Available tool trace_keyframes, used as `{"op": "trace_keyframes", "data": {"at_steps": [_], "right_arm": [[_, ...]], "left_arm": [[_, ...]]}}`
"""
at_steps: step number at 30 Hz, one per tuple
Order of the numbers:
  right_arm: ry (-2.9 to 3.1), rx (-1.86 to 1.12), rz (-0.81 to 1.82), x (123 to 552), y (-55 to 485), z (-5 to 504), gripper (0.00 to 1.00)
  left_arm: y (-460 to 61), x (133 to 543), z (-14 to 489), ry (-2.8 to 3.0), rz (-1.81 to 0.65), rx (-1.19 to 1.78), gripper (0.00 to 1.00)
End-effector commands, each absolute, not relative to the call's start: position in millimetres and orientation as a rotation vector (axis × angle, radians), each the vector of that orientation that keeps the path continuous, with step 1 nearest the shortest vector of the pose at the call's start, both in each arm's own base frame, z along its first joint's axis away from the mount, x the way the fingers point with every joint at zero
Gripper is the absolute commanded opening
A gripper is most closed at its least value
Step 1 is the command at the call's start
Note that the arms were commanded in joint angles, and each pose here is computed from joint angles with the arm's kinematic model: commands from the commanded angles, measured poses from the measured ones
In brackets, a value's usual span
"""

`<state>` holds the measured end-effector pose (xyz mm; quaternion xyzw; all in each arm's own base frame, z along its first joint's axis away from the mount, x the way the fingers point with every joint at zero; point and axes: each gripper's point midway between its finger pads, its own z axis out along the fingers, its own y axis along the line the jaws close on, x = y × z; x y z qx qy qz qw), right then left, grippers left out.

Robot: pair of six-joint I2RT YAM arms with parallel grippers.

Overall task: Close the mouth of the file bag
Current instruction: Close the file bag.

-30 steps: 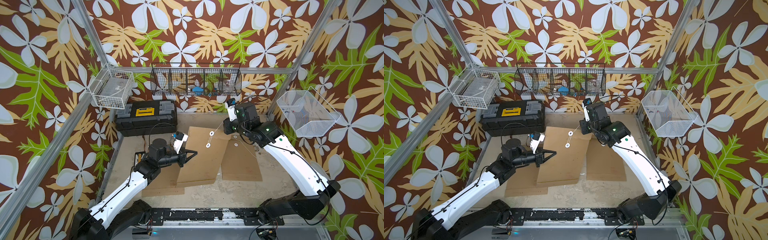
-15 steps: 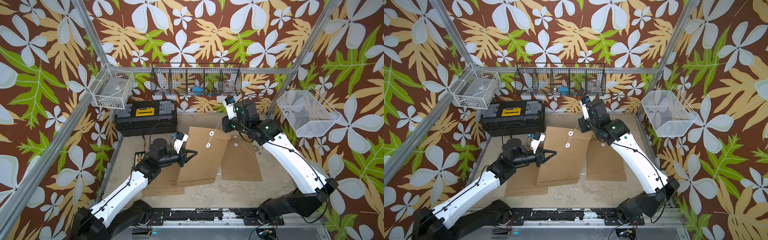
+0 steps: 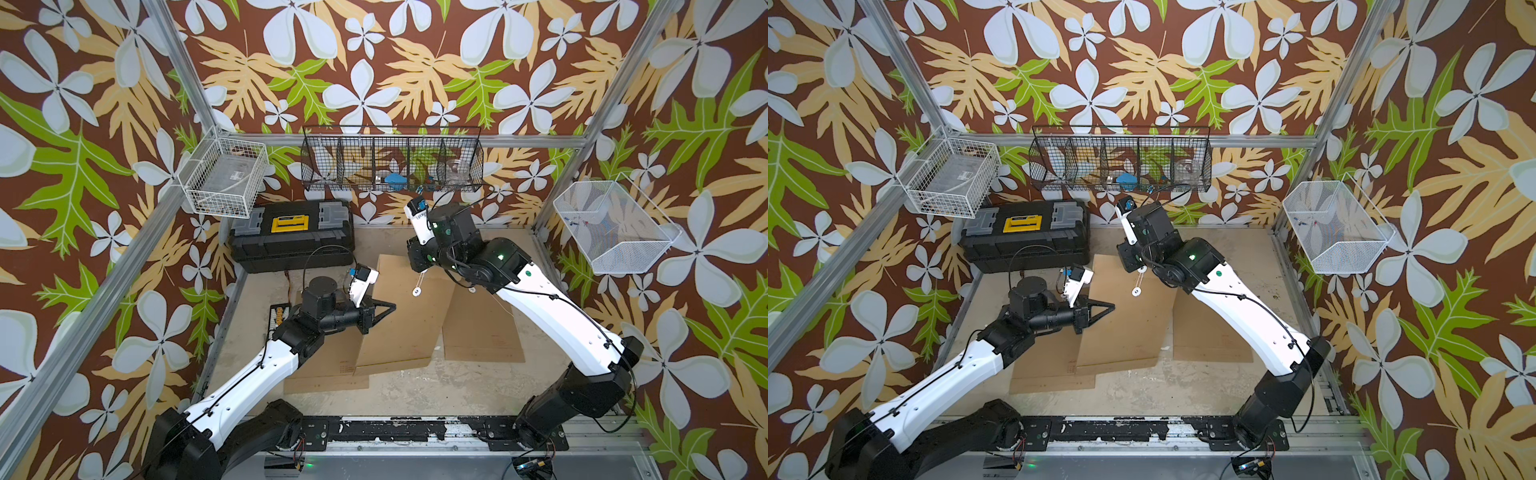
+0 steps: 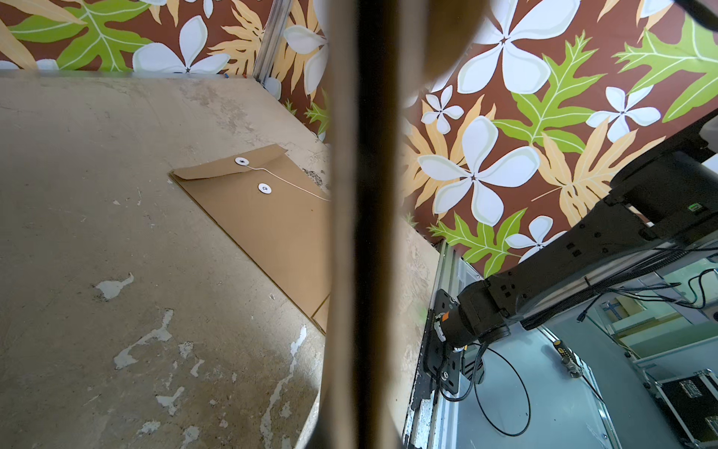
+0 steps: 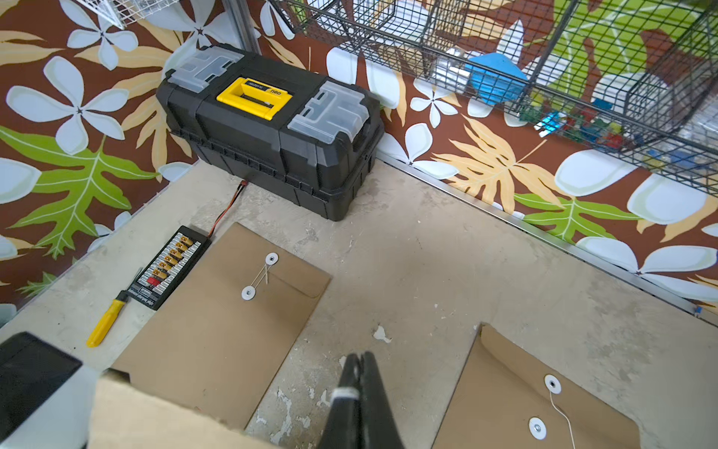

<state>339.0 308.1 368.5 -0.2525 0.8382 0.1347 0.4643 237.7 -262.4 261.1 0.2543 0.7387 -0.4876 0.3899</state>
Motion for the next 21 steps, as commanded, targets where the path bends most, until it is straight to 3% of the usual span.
{"op": "trace_keyframes", "data": {"at_steps": [1,10,21], "right_arm": [[2.055,-0.604,0.352,332,315,367,0.00],[2.127,-0.604,0.418,304,304,333,0.00],[2.039,-0.561,0.297,320,291,362,0.00]], "left_arm": [[-264,237,268,1.856,-1.259,0.647,0.00],[-264,241,274,1.842,-1.244,0.648,0.00],[-268,237,269,1.851,-1.272,0.678,0.00]]}}
